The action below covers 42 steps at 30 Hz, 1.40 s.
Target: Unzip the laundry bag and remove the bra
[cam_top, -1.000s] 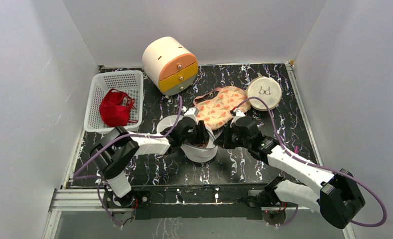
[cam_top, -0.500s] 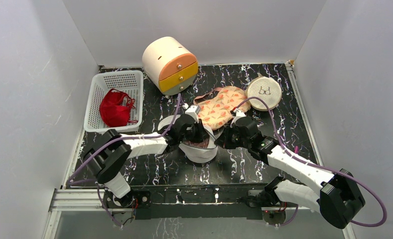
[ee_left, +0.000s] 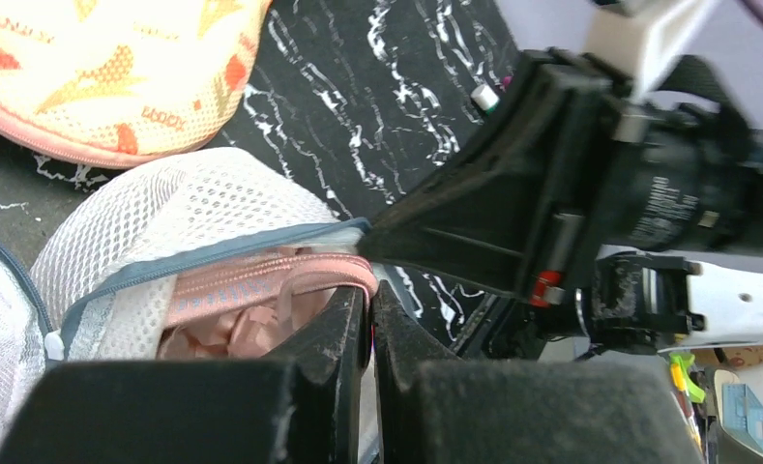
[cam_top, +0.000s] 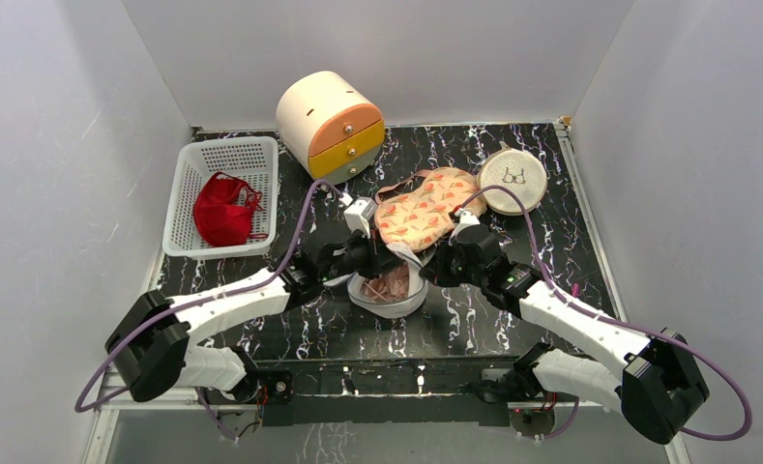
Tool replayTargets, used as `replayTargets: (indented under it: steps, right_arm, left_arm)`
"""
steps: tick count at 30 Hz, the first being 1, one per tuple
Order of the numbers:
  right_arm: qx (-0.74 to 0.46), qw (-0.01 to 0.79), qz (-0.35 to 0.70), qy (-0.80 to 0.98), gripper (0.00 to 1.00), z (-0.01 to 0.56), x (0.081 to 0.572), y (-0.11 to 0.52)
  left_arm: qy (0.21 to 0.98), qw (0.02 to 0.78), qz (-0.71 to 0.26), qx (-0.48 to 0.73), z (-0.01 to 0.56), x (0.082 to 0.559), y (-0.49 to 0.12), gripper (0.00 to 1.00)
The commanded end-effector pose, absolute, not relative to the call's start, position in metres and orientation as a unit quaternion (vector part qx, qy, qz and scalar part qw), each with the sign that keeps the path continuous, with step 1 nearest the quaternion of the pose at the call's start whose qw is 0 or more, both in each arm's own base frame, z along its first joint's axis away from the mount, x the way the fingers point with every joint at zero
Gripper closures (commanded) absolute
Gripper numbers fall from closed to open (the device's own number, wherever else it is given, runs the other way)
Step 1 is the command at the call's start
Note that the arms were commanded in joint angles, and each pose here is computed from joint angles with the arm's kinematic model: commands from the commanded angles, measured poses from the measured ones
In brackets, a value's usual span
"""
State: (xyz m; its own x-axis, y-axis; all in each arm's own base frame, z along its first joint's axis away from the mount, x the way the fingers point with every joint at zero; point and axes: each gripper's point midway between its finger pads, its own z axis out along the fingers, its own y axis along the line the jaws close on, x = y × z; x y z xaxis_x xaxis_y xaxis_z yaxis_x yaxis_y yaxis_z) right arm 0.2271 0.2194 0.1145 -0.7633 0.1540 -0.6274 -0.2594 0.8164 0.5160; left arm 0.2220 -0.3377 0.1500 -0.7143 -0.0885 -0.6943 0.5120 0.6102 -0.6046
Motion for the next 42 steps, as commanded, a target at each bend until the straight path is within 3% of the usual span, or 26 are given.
replayTargets:
  steps: [1, 14, 26, 42]
  right_arm:
    - [-0.024, 0.388, 0.304, 0.87, 1.0, 0.141, 0.243, 0.22]
    - [-0.018, 0.387, 0.303, 0.871, 1.0, 0.14, 0.244, 0.219]
    - [-0.024, 0.402, 0.321, 0.857, 1.0, 0.162, 0.249, 0.226]
    - [-0.024, 0.383, 0.319, 0.867, 1.0, 0.144, 0.243, 0.226]
  left_arm:
    - [0.787, 0.385, -0.455, 0.163, 0.195, 0.209, -0.334, 1.0]
    - [0.714, 0.446, -0.484, 0.239, 0.281, 0.191, -0.327, 1.0]
    - [0.672, 0.353, -0.58, 0.296, 0.282, 0.159, -0.362, 1.0]
    - [0.614, 0.513, -0.489, 0.348, 0.396, 0.182, -0.337, 1.0]
